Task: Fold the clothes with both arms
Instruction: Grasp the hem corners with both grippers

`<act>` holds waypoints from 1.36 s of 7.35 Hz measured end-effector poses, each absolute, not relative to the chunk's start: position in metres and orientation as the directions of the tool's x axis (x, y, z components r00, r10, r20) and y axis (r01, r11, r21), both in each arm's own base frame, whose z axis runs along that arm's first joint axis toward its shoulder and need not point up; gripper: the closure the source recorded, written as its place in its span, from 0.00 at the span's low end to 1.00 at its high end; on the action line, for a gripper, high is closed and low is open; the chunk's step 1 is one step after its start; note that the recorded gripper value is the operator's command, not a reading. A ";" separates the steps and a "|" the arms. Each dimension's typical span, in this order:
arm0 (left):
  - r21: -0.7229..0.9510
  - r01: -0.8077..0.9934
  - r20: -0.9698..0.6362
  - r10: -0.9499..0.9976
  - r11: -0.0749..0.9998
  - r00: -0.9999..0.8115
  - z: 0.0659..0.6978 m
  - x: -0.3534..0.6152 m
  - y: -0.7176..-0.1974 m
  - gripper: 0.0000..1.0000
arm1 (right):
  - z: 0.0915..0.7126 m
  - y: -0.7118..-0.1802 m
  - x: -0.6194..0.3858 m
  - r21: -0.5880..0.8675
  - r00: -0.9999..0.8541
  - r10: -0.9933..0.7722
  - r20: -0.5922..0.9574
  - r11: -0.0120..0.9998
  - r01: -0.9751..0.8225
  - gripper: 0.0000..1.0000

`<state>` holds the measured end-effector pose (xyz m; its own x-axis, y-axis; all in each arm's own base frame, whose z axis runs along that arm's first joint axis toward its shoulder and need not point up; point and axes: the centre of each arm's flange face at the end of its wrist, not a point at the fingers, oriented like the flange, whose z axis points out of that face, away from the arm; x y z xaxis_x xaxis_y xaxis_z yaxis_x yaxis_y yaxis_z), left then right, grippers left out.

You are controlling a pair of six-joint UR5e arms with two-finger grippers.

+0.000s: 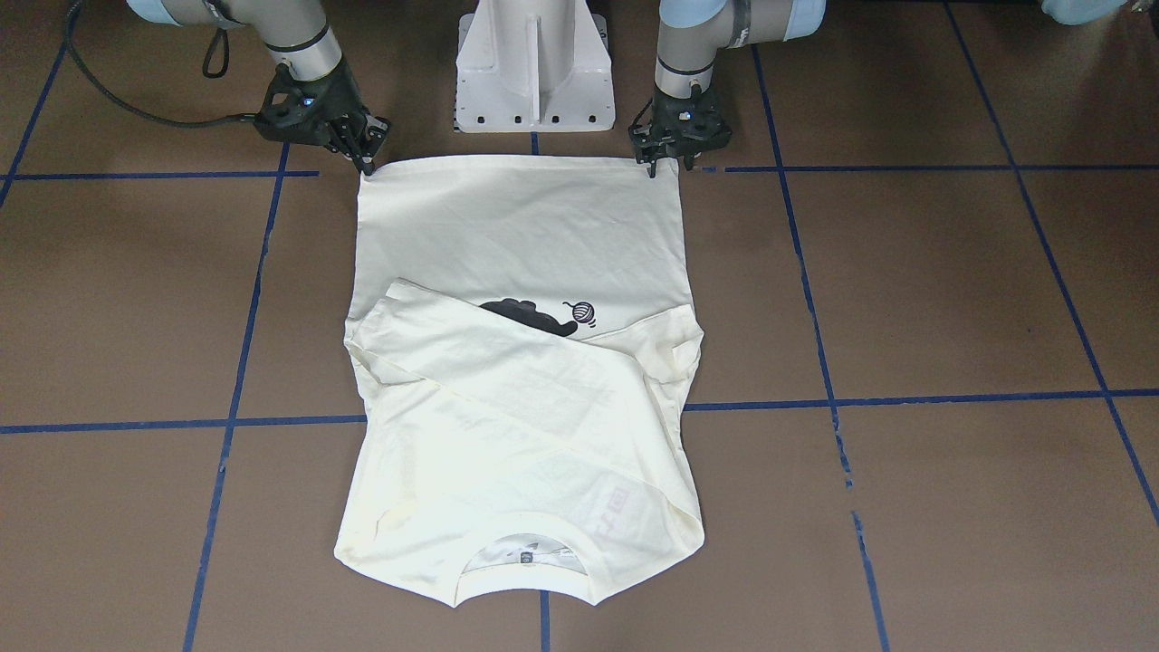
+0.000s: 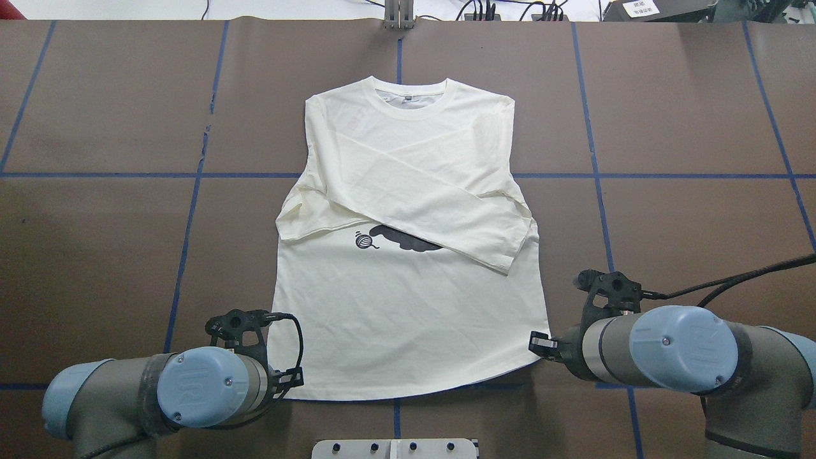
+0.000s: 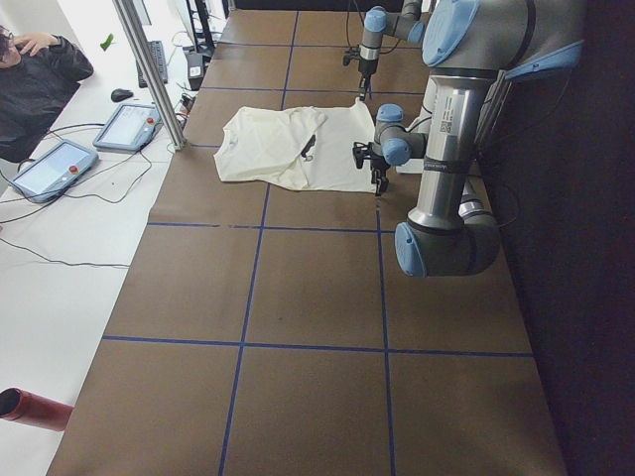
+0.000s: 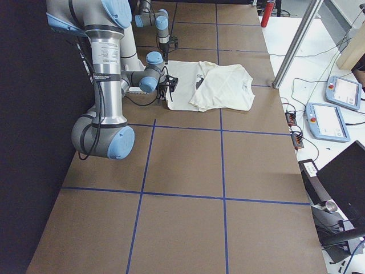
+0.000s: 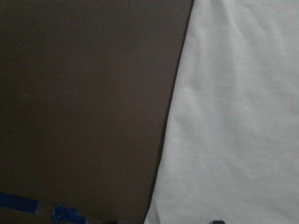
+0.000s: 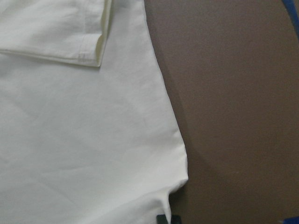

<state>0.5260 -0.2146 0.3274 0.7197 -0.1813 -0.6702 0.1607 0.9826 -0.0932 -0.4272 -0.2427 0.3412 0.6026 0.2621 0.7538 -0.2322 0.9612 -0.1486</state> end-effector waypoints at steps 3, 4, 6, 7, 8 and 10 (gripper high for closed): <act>-0.094 0.160 -0.676 -0.181 0.983 0.715 0.324 0.525 -0.214 1.00 | 0.341 -0.244 -0.426 -0.149 0.602 0.263 0.754 0.961 -0.233 1.00; -0.093 0.157 -0.679 -0.178 0.983 0.712 0.322 0.524 -0.214 1.00 | 0.341 -0.244 -0.426 -0.148 0.602 0.262 0.754 0.961 -0.232 1.00; -0.092 0.151 -0.700 -0.172 0.984 0.693 0.308 0.513 -0.213 1.00 | 0.341 -0.247 -0.422 -0.159 0.602 0.264 0.754 0.962 -0.222 1.00; -0.093 0.149 -0.713 -0.170 0.985 0.680 0.299 0.506 -0.213 1.00 | 0.339 -0.251 -0.415 -0.176 0.596 0.273 0.755 0.960 -0.217 1.00; -0.092 0.147 -0.730 -0.168 0.985 0.663 0.286 0.495 -0.213 1.00 | 0.335 -0.257 -0.406 -0.197 0.589 0.279 0.758 0.959 -0.201 1.00; -0.057 0.105 -0.760 -0.111 0.993 0.641 0.255 0.467 -0.209 1.00 | 0.326 -0.255 -0.380 -0.224 0.576 0.271 0.771 0.963 -0.152 1.00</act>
